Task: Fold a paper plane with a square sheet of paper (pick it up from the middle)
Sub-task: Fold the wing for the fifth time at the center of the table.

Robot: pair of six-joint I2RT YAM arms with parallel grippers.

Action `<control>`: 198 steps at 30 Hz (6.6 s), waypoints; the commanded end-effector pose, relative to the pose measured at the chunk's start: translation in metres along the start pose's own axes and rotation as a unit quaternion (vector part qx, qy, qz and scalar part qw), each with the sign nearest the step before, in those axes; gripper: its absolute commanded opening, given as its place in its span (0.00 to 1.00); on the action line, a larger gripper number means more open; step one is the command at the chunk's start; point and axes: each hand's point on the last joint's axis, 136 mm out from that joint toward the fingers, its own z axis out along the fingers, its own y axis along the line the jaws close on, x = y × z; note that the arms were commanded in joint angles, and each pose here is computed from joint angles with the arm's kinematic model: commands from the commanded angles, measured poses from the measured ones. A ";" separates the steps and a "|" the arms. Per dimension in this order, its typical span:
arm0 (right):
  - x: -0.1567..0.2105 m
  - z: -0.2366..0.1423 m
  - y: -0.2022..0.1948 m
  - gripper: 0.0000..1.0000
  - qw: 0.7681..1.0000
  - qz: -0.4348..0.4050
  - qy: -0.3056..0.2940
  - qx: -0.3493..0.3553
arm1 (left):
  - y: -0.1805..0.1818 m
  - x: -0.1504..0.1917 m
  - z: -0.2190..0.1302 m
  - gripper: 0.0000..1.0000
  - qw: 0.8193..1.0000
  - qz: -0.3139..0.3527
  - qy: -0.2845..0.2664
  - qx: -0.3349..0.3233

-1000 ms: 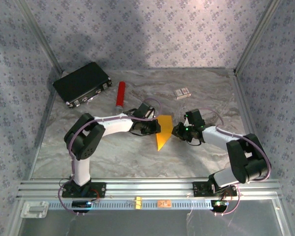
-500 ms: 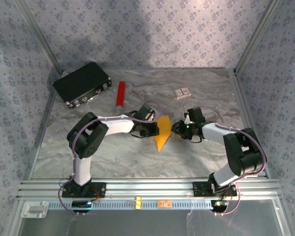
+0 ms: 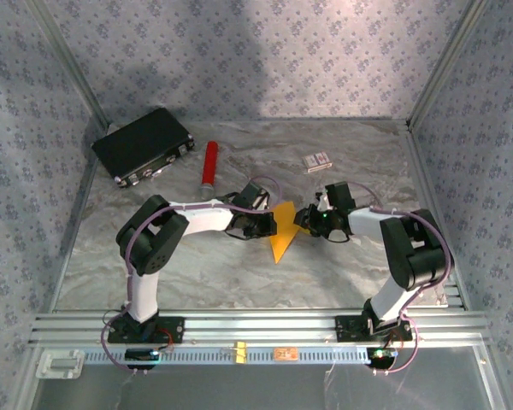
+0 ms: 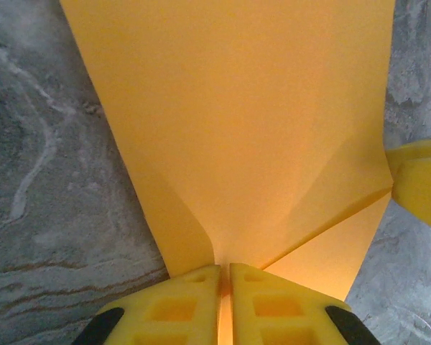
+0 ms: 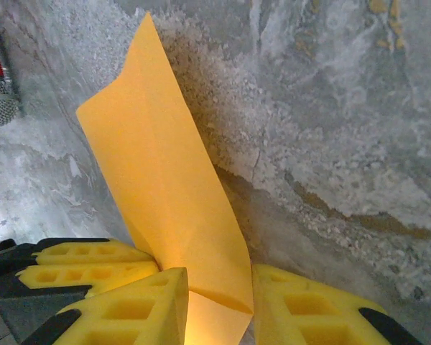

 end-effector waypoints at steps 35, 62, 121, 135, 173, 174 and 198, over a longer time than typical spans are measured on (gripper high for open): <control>-0.012 0.007 0.024 0.30 0.983 -0.095 0.114 -0.108 | 0.011 0.007 0.004 0.11 1.000 -0.005 0.012 -0.012; -0.023 0.006 0.022 0.05 0.992 -0.062 0.069 -0.085 | -0.013 -0.013 -0.038 0.29 0.998 0.030 -0.048 -0.012; -0.018 -0.009 0.045 0.05 0.992 0.083 -0.050 -0.080 | -0.014 0.033 -0.016 0.32 0.931 0.290 -0.066 -0.210; -0.019 -0.010 0.047 0.04 0.991 0.088 -0.050 -0.091 | -0.009 0.033 -0.017 0.36 0.921 0.308 -0.075 -0.227; -0.017 -0.015 0.046 0.04 0.990 0.095 -0.052 -0.094 | -0.004 0.032 -0.021 0.16 0.890 0.344 -0.096 -0.282; -0.017 -0.015 0.046 0.04 0.990 0.096 -0.052 -0.094 | -0.004 0.032 -0.021 0.16 0.890 0.344 -0.096 -0.282; -0.017 -0.015 0.044 0.06 0.990 0.095 -0.054 -0.092 | -0.004 0.030 -0.021 0.10 0.889 0.344 -0.101 -0.285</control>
